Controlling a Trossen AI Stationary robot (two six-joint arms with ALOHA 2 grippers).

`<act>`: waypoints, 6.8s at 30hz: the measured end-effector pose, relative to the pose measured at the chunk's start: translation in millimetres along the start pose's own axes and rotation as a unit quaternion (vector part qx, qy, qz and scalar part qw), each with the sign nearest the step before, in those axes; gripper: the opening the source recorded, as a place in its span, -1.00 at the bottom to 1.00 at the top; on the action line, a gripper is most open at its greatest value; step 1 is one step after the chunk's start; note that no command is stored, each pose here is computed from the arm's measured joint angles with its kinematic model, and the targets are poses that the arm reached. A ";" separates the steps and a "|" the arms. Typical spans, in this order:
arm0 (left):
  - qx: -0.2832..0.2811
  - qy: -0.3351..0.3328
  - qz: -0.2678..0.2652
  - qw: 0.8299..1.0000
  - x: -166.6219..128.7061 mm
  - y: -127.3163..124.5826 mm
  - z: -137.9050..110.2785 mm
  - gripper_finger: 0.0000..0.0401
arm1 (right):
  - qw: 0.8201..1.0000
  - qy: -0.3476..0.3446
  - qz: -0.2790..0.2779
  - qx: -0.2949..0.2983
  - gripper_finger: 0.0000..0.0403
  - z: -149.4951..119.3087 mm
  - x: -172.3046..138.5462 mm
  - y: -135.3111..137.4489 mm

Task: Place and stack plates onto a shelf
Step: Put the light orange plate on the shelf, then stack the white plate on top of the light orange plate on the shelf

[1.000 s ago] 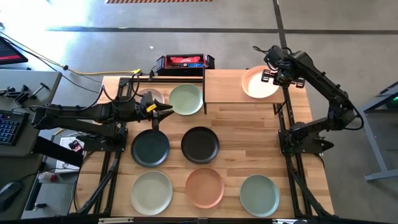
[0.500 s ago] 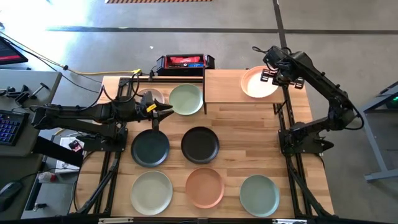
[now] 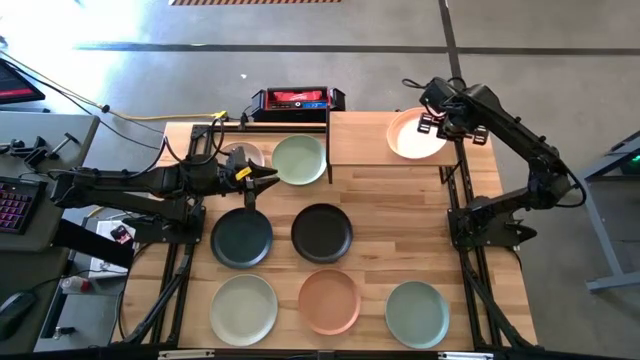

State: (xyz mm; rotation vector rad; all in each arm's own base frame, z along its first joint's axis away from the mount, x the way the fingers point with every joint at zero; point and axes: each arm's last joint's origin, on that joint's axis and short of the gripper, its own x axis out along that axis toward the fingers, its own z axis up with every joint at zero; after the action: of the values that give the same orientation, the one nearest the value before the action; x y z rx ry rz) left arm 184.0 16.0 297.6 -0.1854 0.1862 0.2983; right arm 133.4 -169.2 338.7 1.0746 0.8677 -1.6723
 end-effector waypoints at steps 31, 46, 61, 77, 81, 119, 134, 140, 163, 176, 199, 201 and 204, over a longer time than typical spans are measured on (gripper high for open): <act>0.000 0.000 0.000 1.000 0.0 -0.1 -0.1 -0.48 | 1.000 0.012 -0.009 -0.006 -1.00 -1.7 0.1 -2.1; 0.000 0.000 0.000 1.000 0.0 -0.1 -0.1 -0.48 | 1.000 0.024 0.008 -0.016 -1.00 -1.8 0.2 -0.2; 0.000 0.003 -0.019 1.000 0.0 -1.2 -0.2 -0.48 | 0.998 0.040 0.027 -0.033 -0.79 -2.2 0.1 1.7; 0.000 0.004 -0.019 1.000 0.0 -1.2 -0.2 -0.48 | 0.973 0.151 0.148 -0.095 -0.75 -43.1 -17.9 28.7; 0.000 0.004 -0.019 1.000 0.0 -1.2 -0.2 -0.48 | 0.965 0.146 0.180 -0.123 -0.75 -63.8 -28.2 40.4; -0.003 0.011 -0.015 1.000 -0.1 -0.7 -1.7 -0.48 | 0.963 0.156 0.063 -0.211 -0.75 -63.8 18.2 78.8; -0.073 0.157 0.061 0.983 -5.7 8.4 -31.6 -0.48 | 0.908 0.186 0.143 -0.347 -0.75 -129.0 -9.4 92.8; -0.170 0.240 0.083 0.952 -12.5 11.0 -46.6 -0.48 | 0.878 0.170 0.179 -0.410 -0.75 -154.9 -20.3 96.0; -0.180 0.380 0.326 0.847 19.1 71.1 -84.9 -0.48 | 0.797 0.113 0.250 -0.538 -0.75 -169.1 -28.5 104.1; -0.190 0.427 0.337 0.817 36.8 94.9 -100.8 -0.48 | 0.789 0.094 0.257 -0.551 -0.75 -168.5 -29.1 106.2; -0.155 0.510 0.323 0.782 60.0 107.8 -133.5 -0.48 | 0.797 0.088 0.268 -0.535 -0.75 -168.4 -30.2 109.2; -0.154 0.514 0.326 0.778 61.0 108.4 -135.7 -0.48 | 0.797 0.088 0.268 -0.535 -0.75 -168.5 -30.2 109.2; -0.152 0.516 0.328 0.776 61.9 108.9 -137.2 -0.50 | 0.797 0.088 0.268 -0.535 -0.75 -168.4 -30.2 109.2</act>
State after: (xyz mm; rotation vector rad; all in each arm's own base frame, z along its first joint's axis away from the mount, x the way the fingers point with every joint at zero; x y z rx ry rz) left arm 187.5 106.6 135.5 -0.6068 1.3303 0.9150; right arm 287.1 -43.4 297.1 0.5530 1.2416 -0.4138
